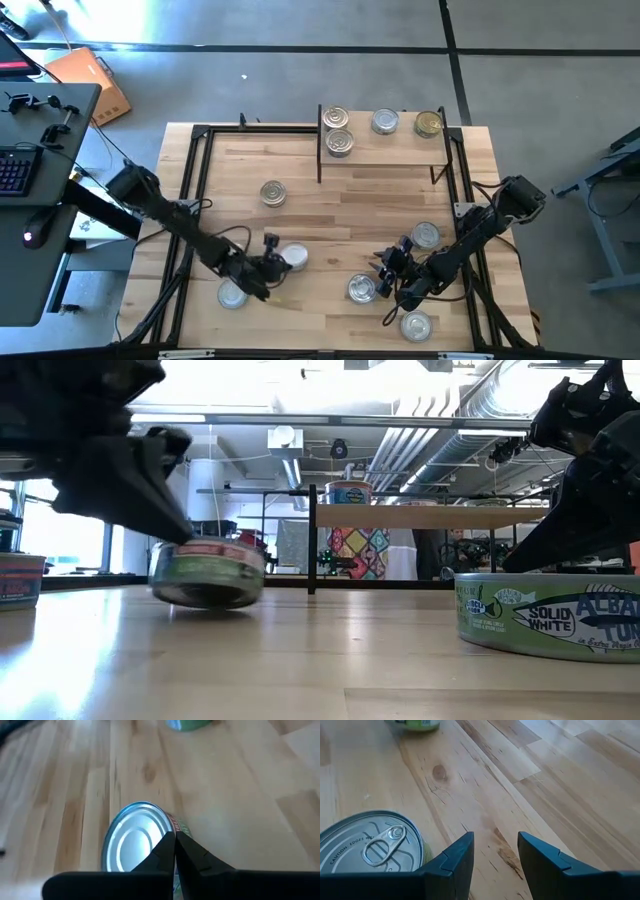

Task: Stack canned seafood by type on shelf
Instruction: Put the green white tuna can on the shelf

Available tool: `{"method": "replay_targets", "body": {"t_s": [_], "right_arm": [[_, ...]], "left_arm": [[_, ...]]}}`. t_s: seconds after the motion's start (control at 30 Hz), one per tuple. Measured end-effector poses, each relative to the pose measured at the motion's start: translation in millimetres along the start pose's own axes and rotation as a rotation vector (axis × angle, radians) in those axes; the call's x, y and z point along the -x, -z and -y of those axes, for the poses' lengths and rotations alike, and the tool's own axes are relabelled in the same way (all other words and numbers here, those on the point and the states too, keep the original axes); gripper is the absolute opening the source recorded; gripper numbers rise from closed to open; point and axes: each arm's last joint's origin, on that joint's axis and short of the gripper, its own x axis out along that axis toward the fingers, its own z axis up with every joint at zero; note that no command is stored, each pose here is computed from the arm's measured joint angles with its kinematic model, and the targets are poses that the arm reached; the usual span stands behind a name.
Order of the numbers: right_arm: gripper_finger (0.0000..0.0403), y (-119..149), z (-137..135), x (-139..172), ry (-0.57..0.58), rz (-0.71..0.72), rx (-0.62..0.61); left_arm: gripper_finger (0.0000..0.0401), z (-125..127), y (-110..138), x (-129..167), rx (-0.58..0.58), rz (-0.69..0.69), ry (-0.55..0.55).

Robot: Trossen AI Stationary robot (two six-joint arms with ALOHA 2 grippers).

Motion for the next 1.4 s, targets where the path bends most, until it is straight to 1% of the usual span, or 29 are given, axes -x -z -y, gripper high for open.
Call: {"method": "replay_targets", "body": {"t_s": [0.17,0.3,0.6,0.87,0.93,1.0,1.27,1.33,1.4], "right_arm": [[0.0145,0,0,0,0.0,0.0,0.0],[0.0145,0,0,0,-0.002,0.001,-0.002],[0.0145,0,0,0,-0.004,0.002,0.003],[0.0145,0,-1,0,-0.005,0.003,0.001],[0.0145,0,-1,0,-0.006,0.002,0.002],[0.0145,0,-1,0,-0.005,0.003,0.001],[0.0145,0,-1,0,-0.005,0.002,0.001],[0.0145,0,-1,0,-0.005,0.003,0.001],[0.0145,0,-1,0,-0.006,0.002,0.001]], "left_arm": [[0.0,4,-24,-17,-0.107,0.017,-0.019],[0.0,2,-33,-28,-0.156,0.016,-0.024],[0.0,-6,-21,-54,-0.143,-0.043,0.036],[0.0006,-7,-23,-56,-0.12,-0.025,0.047],[0.002,-7,-24,-56,-0.138,-0.016,0.055],[0.0043,-7,-24,-55,-0.157,-0.015,0.064],[0.016,-11,-22,-60,-0.161,-0.029,0.06],[0.0179,-13,-17,-66,-0.177,-0.052,0.055],[0.0187,-14,-14,-72,-0.21,-0.062,0.05]]}}
